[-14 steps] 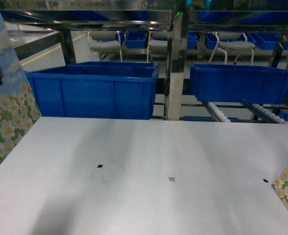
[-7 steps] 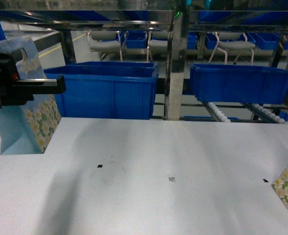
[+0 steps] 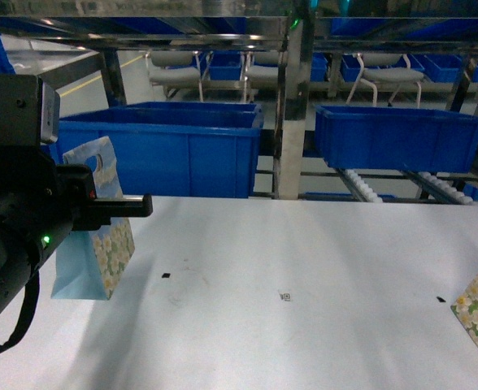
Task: Move flower gift bag to table near conveyor
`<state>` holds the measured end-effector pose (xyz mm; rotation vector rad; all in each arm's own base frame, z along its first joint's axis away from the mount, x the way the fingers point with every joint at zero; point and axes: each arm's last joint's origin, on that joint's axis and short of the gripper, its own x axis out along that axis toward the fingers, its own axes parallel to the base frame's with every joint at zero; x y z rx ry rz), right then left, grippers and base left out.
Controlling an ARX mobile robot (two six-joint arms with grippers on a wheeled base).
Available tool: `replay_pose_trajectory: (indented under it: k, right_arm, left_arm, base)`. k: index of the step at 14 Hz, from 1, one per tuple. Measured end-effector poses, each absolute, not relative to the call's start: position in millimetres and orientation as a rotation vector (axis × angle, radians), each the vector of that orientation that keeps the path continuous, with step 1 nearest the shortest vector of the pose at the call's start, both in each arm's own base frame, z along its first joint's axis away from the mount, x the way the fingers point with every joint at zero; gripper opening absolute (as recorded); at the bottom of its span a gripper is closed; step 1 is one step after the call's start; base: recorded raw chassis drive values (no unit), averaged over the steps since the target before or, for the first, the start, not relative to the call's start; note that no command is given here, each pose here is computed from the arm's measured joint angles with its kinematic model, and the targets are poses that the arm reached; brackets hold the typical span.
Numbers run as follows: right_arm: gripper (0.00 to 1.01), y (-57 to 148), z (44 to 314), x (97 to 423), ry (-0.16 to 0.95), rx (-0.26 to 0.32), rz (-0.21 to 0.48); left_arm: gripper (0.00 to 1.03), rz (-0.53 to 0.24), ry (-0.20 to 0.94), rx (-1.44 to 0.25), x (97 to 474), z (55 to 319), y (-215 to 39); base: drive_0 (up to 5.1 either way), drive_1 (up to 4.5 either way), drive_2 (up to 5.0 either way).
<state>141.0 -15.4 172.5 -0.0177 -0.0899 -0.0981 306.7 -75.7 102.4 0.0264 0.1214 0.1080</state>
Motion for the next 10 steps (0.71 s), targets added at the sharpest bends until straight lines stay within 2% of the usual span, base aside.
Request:
replay_pose_trajectory:
  k: [7, 10]
  right_arm:
    - [0.98, -15.4, 172.5, 141.0, -0.090, -0.018, -0.098]
    - [0.98, -15.4, 172.4, 141.0, -0.089, -0.018, -0.098]
  left_arm:
    - [0.02, 0.095, 0.116, -0.008, 327.1, 95.2, -71.3]
    - [0.02, 0.048, 0.095, -0.019, 330.3, 99.0, -86.3]
  base:
    - [0.0, 0.00, 0.0]
    - [0.0, 0.00, 0.0]
